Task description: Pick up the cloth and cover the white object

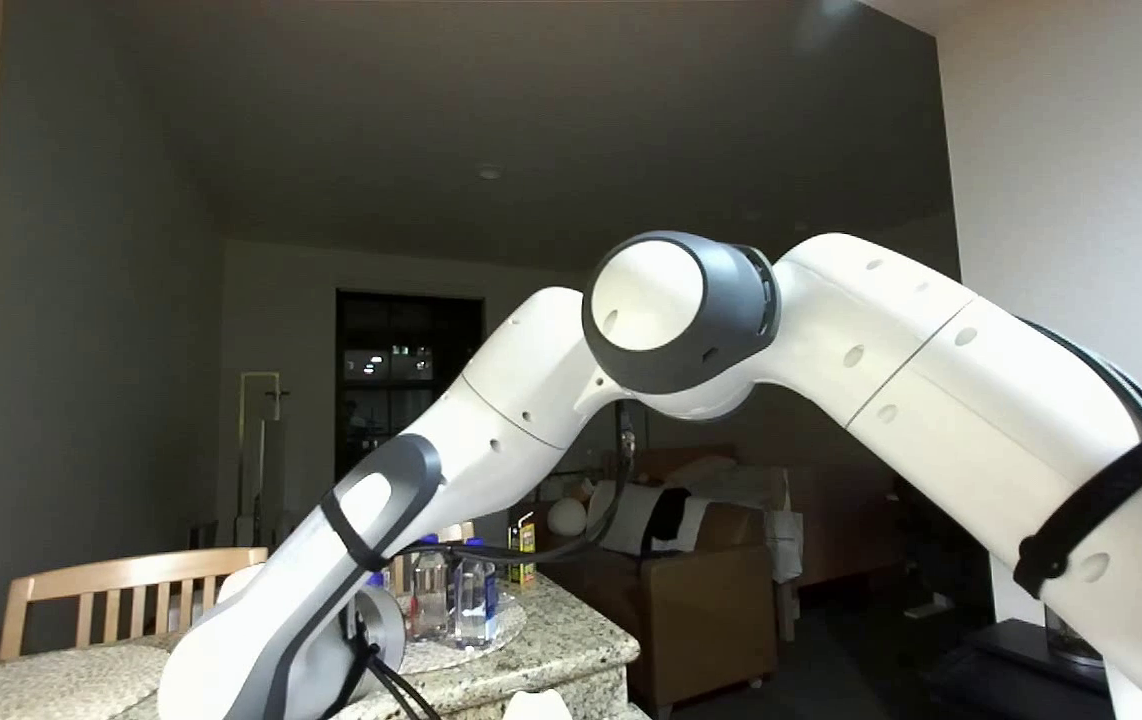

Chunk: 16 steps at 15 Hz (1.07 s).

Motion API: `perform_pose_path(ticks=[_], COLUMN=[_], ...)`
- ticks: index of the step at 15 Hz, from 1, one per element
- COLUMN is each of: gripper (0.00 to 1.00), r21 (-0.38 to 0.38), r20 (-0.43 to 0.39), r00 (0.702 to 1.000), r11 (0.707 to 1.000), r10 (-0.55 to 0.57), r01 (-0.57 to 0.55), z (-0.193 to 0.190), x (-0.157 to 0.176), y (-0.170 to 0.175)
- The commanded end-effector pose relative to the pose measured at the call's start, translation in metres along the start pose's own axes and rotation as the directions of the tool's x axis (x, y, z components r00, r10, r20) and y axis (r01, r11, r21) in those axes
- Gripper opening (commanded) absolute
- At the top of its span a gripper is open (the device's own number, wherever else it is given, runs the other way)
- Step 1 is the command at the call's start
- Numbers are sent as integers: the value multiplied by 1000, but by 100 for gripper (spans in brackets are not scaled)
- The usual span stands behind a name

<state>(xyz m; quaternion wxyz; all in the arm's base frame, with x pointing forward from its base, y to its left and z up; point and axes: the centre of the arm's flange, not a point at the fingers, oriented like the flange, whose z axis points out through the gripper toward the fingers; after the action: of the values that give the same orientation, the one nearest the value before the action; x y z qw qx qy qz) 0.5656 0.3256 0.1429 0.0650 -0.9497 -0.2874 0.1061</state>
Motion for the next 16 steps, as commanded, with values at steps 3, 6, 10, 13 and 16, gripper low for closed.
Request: perform_pose_path(ticks=[3, 6, 10, 13, 16], gripper=[10, 10, 10, 10, 10], r21=[-227, -326, -404, -438, -443], r20=[1, 19, 71, 87, 110], r00=[994, 990, 984, 981, 981], r11=[969, 937, 906, 891, 891], r10=[106, 141, 165, 176, 159], r01=[-103, -127, -123, -121, -94], z=[-69, -100, -133, -158, -182], x=[-31, -31, -31, -28, -25], y=[-23, -23, 6, 51, 90])
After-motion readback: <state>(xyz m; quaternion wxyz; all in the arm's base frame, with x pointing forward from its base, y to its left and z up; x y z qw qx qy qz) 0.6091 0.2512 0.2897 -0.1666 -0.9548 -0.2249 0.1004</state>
